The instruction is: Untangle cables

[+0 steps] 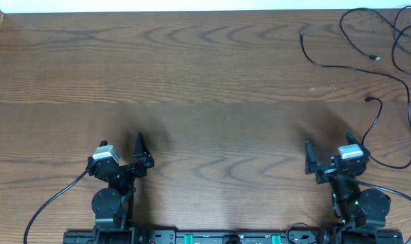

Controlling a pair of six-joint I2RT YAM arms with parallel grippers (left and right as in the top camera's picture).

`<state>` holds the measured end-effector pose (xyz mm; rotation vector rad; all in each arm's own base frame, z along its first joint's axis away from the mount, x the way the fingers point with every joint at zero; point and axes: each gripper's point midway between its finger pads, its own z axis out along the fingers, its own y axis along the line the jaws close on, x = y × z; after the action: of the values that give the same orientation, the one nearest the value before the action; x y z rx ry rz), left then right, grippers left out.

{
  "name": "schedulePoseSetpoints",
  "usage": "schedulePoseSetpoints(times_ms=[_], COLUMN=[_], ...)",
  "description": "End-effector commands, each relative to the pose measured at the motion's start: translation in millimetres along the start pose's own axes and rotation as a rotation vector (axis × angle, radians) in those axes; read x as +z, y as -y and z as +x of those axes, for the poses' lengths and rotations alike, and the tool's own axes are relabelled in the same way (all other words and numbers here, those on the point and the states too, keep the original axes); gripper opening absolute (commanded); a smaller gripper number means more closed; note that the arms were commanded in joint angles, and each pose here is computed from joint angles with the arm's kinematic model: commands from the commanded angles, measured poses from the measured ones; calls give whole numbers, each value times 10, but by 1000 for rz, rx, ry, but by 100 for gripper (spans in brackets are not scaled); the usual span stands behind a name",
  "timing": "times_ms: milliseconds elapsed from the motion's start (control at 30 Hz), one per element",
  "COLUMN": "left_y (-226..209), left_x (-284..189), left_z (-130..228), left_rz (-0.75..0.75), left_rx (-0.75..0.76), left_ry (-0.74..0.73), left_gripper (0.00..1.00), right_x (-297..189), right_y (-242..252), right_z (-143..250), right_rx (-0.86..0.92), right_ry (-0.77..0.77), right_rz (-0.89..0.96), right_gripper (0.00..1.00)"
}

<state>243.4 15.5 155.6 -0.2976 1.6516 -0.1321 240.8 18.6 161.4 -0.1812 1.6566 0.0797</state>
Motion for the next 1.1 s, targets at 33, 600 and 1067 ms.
schedulePoseSetpoints(times_ms=[33,600,1067], left_y=[-61,-61,-61], left_x=[19,19,19], left_z=[177,177,177], left_rz=[-18,-18,-18], left_rx=[17,17,17], left_ry=[-45,-45,-45], left_gripper=[98,98,98], right_x=[-16,45,41], right_y=[215,-9,72], right_z=[13,16,38], right_rx=[174,93,54], right_ry=[21,32,23], right_rz=[89,33,84], right_gripper=[99,99,99])
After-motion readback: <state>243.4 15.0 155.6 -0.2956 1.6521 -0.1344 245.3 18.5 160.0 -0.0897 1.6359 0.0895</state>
